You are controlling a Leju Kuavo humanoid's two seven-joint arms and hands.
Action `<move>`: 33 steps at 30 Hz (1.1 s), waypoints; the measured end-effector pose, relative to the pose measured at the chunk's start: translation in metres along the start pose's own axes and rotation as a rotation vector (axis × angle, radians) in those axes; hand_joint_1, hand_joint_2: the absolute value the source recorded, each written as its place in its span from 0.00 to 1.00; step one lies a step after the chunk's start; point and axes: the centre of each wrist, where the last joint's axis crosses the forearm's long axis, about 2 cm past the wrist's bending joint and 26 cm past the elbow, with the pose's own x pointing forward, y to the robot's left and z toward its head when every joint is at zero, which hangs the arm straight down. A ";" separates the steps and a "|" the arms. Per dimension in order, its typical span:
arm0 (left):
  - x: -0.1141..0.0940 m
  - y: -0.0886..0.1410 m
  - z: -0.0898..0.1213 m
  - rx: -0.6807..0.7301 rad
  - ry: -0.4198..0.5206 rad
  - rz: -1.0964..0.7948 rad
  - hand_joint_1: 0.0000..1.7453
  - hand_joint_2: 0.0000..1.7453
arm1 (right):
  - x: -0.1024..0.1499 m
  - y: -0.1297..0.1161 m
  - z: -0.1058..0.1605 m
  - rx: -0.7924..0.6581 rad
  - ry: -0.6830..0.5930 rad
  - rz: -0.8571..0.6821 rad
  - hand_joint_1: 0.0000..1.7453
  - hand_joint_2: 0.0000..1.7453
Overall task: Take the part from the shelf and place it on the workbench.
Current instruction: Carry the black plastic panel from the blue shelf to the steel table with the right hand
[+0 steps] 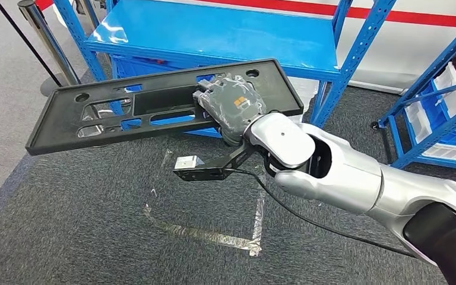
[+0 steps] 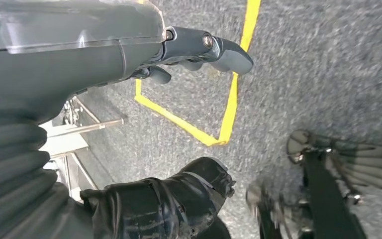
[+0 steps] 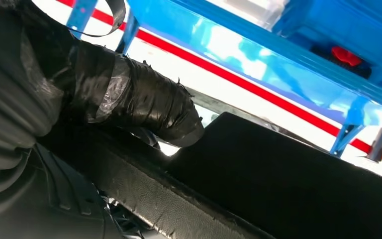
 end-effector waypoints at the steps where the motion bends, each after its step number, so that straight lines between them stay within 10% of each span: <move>1: 0.000 0.000 0.000 -0.001 0.000 0.000 0.00 1.00 | 0.000 0.000 0.000 0.000 0.000 0.000 1.00 1.00; 33: 0.001 -0.004 0.000 -0.007 0.010 0.008 0.00 1.00 | 0.001 0.002 0.001 -0.015 -0.012 0.031 1.00 1.00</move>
